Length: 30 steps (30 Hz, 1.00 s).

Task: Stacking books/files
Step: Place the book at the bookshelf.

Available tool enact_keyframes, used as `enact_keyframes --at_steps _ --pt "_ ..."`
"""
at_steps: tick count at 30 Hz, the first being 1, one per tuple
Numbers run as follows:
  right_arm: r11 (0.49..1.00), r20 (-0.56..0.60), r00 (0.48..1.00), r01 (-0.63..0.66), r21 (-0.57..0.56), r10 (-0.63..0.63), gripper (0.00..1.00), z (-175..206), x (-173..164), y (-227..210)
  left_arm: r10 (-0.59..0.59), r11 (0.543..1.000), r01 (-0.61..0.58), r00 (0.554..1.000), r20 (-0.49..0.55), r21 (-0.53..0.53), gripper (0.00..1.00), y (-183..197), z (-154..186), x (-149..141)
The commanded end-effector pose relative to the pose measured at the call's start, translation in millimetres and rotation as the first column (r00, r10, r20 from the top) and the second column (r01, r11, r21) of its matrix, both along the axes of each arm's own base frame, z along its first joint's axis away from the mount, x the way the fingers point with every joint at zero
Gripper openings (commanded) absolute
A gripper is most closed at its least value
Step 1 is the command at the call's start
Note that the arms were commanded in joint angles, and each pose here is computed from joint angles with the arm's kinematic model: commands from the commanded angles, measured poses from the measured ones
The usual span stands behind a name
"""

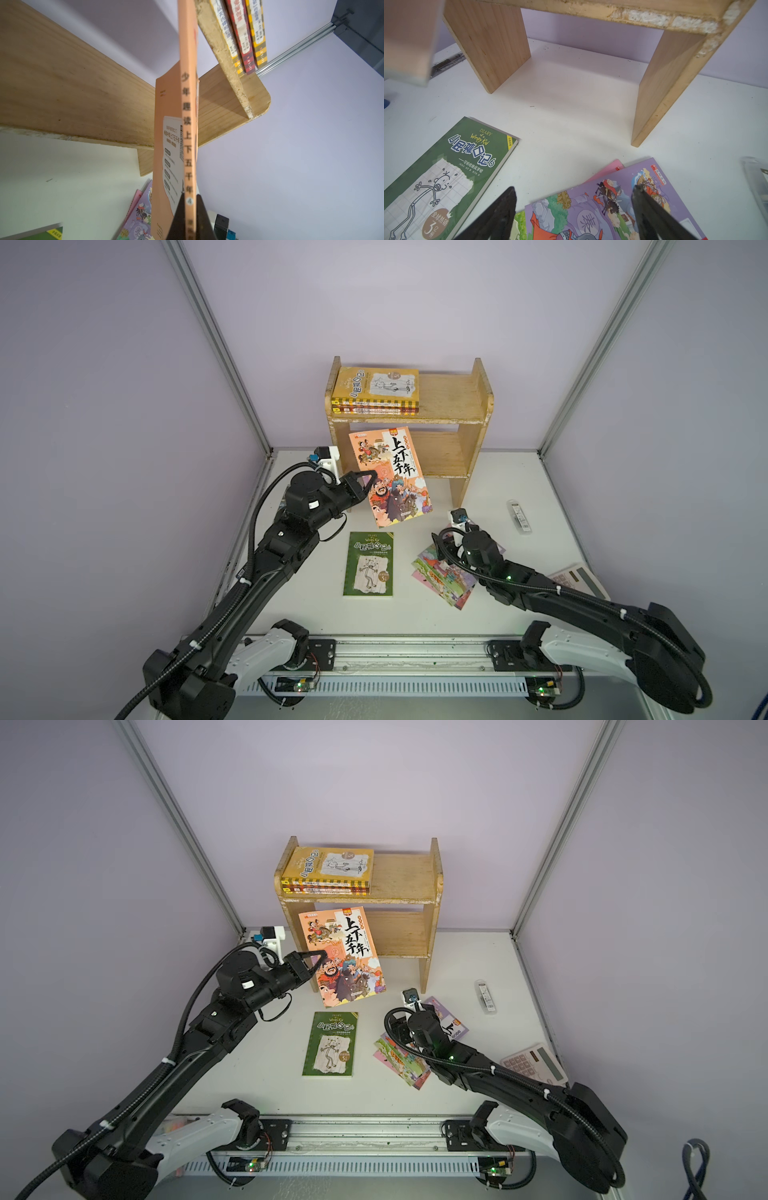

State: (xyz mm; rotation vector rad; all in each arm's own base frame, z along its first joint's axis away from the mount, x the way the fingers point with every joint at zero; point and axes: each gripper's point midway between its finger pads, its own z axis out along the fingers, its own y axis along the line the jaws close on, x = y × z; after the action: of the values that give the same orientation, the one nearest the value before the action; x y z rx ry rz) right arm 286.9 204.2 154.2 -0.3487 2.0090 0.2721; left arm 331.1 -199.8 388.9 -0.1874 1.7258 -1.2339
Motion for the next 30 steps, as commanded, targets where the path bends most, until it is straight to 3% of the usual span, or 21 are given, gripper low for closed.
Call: enact_keyframes --at_steps 1,7,13,23,30 --pt "1.000 0.032 0.999 0.009 0.002 -0.009 0.87 9.8 3.5 -0.6 0.014 0.999 -0.011 0.998 0.063 -0.046 0.00 -4.8 18.6 15.1" --pt "1.000 0.049 0.999 0.006 -0.010 -0.005 0.87 14.9 2.5 -2.9 0.080 0.995 -0.077 0.996 0.046 -0.070 0.00 -9.4 -3.1 52.4" --pt "1.000 0.061 0.998 -0.003 -0.021 0.004 0.86 20.3 2.4 -2.9 0.232 0.973 -0.232 0.972 -0.045 -0.004 0.00 7.8 -47.0 79.4" --pt "0.997 0.054 0.996 -0.069 -0.024 0.071 0.86 41.4 6.5 15.4 0.409 0.913 -0.400 0.886 -0.219 0.086 0.00 35.1 -106.7 98.8" --pt "0.981 0.077 0.978 -0.192 -0.035 0.194 0.87 72.2 8.1 41.3 0.446 0.894 -0.443 0.865 -0.231 0.068 0.00 33.0 -114.7 109.8"
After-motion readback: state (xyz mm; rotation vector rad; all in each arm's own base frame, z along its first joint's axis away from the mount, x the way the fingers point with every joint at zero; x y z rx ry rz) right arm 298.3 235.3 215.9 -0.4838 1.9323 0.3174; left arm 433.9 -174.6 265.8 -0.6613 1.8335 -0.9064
